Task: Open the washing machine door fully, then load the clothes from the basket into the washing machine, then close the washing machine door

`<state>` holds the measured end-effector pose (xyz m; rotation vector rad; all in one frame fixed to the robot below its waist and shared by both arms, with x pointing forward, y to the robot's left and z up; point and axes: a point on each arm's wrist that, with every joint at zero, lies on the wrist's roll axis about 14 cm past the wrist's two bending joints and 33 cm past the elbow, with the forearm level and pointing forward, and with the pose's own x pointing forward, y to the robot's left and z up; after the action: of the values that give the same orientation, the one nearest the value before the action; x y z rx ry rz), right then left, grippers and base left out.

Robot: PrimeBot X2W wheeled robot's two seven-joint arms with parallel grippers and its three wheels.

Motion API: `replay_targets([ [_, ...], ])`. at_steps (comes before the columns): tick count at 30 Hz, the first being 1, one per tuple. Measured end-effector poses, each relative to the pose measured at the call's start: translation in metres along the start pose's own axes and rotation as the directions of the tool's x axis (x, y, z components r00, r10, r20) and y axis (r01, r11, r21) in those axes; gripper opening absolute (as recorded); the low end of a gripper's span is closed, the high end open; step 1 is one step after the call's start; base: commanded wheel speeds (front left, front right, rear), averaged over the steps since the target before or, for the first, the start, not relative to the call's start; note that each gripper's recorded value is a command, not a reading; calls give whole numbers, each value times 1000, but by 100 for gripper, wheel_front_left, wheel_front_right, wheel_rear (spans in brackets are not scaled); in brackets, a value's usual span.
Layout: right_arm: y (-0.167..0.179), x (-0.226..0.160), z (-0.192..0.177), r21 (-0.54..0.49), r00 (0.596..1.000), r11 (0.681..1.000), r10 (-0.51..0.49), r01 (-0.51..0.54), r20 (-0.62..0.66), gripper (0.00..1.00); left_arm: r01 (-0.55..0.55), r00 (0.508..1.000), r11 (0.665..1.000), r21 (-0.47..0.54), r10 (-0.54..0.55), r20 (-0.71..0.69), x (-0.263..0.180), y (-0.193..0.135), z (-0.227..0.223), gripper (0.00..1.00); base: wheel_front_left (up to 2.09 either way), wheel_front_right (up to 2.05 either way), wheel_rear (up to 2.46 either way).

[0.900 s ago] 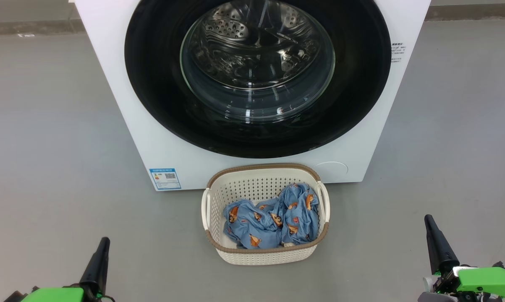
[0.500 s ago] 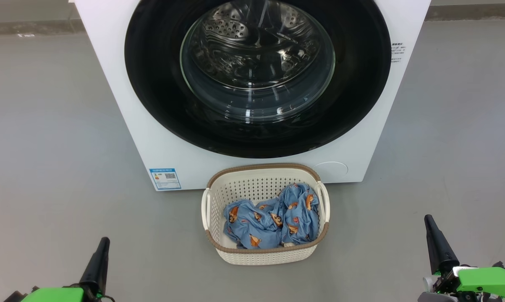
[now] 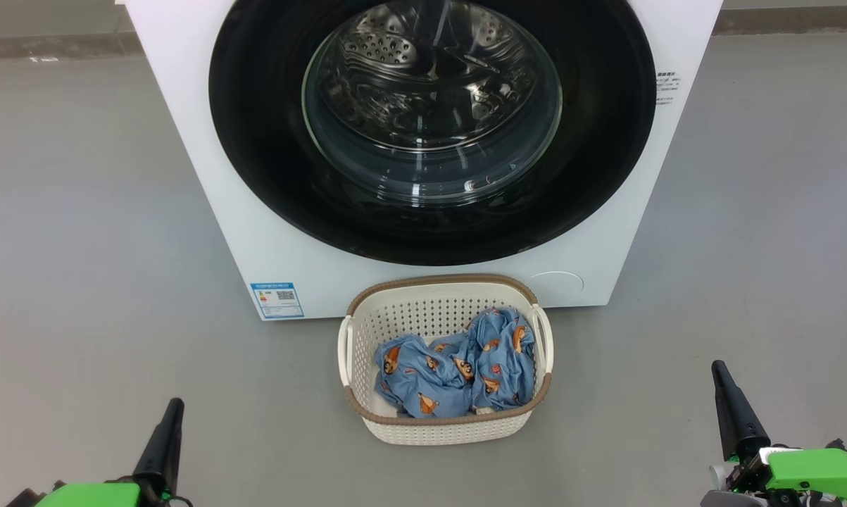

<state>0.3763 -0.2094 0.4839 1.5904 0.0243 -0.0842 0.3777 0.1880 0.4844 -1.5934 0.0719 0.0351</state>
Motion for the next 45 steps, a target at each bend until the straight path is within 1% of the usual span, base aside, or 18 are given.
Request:
replay_targets([
  [8, 0, 0, 0, -6, 1000, 1000, -1, 1, -1, 0, 0, 1000, 1000, 0, 0, 0, 0, 0, 0, 0, 0, 0, 0],
  [9, 0, 0, 0, -6, 1000, 1000, -1, 1, -1, 100, 0, 1000, 1000, 0, 0, 0, 0, 0, 0, 100, 0, 0, 0],
  [15, -36, -15, -2, 15, 994, 994, -107, 107, 6, 100, -107, 994, 994, -32, 107, -2, -16, 37, -8, 100, 0, 0, 0],
  [23, -37, -15, -3, -8, 994, 994, -111, 111, 14, 100, -105, 994, 994, -21, 105, 8, -18, 36, -8, 100, 0, 0, 0],
  [33, -36, -14, -6, -127, 994, 986, -112, 112, 4, 100, -97, 995, 991, 94, 96, 20, -17, 32, -7, 100, 0, 0, 0],
  [39, -36, -13, -5, -215, 994, 970, -112, 111, 10, 100, -92, 996, 978, 186, 90, 22, -18, 30, -7, 100, 0, 0, 0],
  [45, -34, -13, -5, -317, 994, 943, -109, 103, 0, 100, -81, 997, 960, 268, 78, 24, -17, 26, -8, 100, 0, 0, 0],
])
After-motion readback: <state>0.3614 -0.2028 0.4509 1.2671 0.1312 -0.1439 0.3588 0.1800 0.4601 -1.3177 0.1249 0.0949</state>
